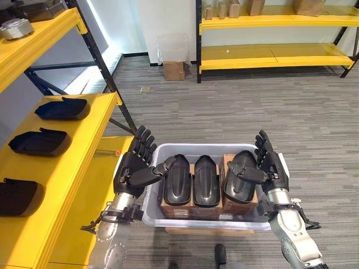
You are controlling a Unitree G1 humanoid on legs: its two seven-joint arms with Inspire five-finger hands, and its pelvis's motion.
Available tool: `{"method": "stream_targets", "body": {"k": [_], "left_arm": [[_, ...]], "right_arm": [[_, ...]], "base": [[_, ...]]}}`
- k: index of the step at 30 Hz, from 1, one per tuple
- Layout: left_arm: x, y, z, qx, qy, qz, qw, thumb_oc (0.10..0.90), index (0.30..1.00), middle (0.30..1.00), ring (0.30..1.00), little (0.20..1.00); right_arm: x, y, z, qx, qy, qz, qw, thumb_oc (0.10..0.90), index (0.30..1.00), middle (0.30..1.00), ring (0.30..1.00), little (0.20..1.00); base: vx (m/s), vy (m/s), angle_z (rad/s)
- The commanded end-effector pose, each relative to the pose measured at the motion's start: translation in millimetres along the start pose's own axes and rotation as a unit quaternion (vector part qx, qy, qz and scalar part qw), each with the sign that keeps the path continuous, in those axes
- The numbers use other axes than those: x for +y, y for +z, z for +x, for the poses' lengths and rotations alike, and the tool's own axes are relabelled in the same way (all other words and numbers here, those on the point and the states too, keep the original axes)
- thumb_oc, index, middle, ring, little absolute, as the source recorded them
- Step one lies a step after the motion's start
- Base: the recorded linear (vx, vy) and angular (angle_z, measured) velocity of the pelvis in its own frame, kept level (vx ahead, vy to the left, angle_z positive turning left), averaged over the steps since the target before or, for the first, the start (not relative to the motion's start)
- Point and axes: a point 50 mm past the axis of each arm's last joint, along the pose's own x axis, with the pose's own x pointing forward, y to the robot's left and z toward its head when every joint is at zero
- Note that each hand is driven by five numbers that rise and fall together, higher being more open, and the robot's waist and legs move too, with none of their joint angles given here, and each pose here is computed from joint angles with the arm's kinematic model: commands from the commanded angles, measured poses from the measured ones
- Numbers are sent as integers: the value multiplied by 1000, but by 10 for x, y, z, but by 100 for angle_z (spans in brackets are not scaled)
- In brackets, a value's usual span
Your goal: Move parts from the plastic box to the shelf.
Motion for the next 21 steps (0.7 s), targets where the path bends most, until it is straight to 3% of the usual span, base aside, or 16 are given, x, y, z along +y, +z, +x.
{"method": "stream_targets", "body": {"k": [1,21], "left_arm": [[-26,351,151,-86,-48,36,995,900,1000,1000,1000,1000],[-58,299,171,-65,-70,44,994,900,1000,1000,1000,1000]], "right_arm": [[75,410,156,-124,14,38,991,900,1000,1000,1000,1000],[146,405,168,-122,44,64,990,900,1000,1000,1000,1000]], "base": [[0,0,0],[-5,-3,0]]}}
